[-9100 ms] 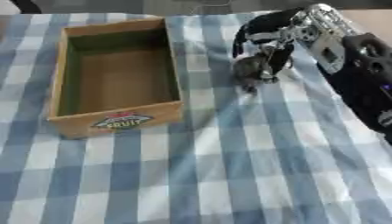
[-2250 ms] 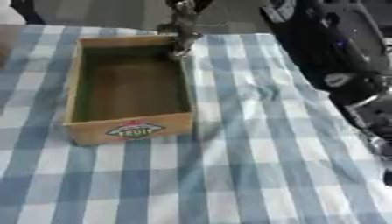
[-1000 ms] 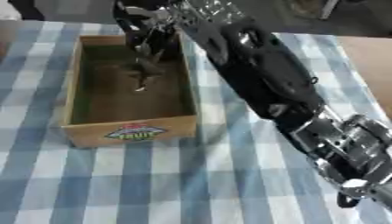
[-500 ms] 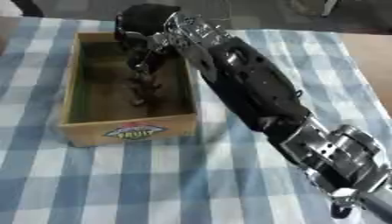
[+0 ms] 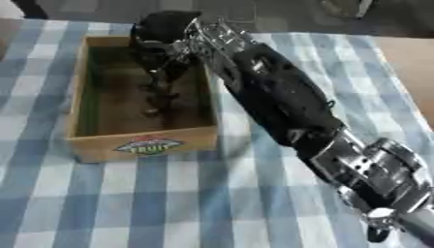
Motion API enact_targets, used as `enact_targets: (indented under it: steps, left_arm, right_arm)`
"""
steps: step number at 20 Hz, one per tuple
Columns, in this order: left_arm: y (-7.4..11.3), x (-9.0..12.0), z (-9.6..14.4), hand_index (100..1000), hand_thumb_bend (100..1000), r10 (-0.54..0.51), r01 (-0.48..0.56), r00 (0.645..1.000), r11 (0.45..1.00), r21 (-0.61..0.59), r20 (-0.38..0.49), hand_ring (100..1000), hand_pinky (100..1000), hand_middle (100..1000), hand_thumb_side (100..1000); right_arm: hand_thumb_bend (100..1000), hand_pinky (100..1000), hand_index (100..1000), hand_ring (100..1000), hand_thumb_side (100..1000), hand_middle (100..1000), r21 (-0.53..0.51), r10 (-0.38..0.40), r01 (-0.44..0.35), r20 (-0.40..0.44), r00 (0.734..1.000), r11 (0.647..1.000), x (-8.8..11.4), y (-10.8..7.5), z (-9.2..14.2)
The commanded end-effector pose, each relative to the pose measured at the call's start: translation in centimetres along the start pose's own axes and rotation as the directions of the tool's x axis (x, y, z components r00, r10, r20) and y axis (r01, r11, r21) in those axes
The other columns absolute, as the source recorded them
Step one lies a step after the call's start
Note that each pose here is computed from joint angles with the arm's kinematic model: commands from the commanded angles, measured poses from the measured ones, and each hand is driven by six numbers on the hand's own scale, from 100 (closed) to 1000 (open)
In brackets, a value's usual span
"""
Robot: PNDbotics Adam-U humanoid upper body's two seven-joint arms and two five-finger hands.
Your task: Pick up objects on the table and place them in the box.
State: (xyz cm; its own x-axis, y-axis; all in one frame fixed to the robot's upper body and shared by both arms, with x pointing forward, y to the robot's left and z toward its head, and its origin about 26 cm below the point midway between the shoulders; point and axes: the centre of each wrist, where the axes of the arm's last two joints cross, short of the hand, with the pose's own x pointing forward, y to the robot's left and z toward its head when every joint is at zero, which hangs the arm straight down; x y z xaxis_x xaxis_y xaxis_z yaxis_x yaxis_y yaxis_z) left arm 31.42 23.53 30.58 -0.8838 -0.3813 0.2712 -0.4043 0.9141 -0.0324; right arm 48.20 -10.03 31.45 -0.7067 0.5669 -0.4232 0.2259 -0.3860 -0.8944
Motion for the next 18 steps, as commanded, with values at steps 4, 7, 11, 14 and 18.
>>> enact_targets:
  steps: [4, 7, 11, 14, 18]
  left_arm:
    - [0.2, 0.7, -0.7, 878, 100, 0.006, -0.006, 0.999, 1.000, 0.006, 0.036, 879, 855, 883, 678]
    - [0.2, 0.7, -0.7, 878, 100, 0.005, -0.005, 0.999, 1.000, 0.006, 0.035, 879, 855, 883, 678]
    - [0.2, 0.7, -0.7, 878, 100, 0.003, -0.003, 0.999, 1.000, 0.006, 0.033, 879, 855, 883, 678]
    - [0.2, 0.6, -0.6, 878, 100, 0.001, -0.001, 1.000, 1.000, 0.006, 0.029, 879, 855, 883, 678]
    - [0.3, 0.6, -0.5, 878, 100, 0.000, 0.000, 1.000, 1.000, 0.004, 0.027, 879, 855, 883, 678]
  right_arm:
    - [461, 807, 828, 903, 300, 774, 0.083, 0.002, -0.004, 0.025, 1.000, 0.997, -0.8, 0.0, 0.4]
    - [539, 820, 861, 922, 379, 797, 0.083, 0.002, -0.005, 0.031, 1.000, 0.997, -1.0, -0.3, 0.6]
    - [614, 831, 893, 934, 399, 813, 0.069, -0.003, 0.000, 0.031, 1.000, 0.998, -1.3, -0.7, 1.0]
    - [623, 831, 894, 933, 406, 813, 0.038, -0.017, 0.017, 0.023, 1.000, 0.999, -1.6, -1.2, 1.4]
    - [628, 831, 895, 932, 419, 813, -0.010, -0.032, 0.032, 0.007, 0.999, 0.999, -2.1, -2.2, 2.2]
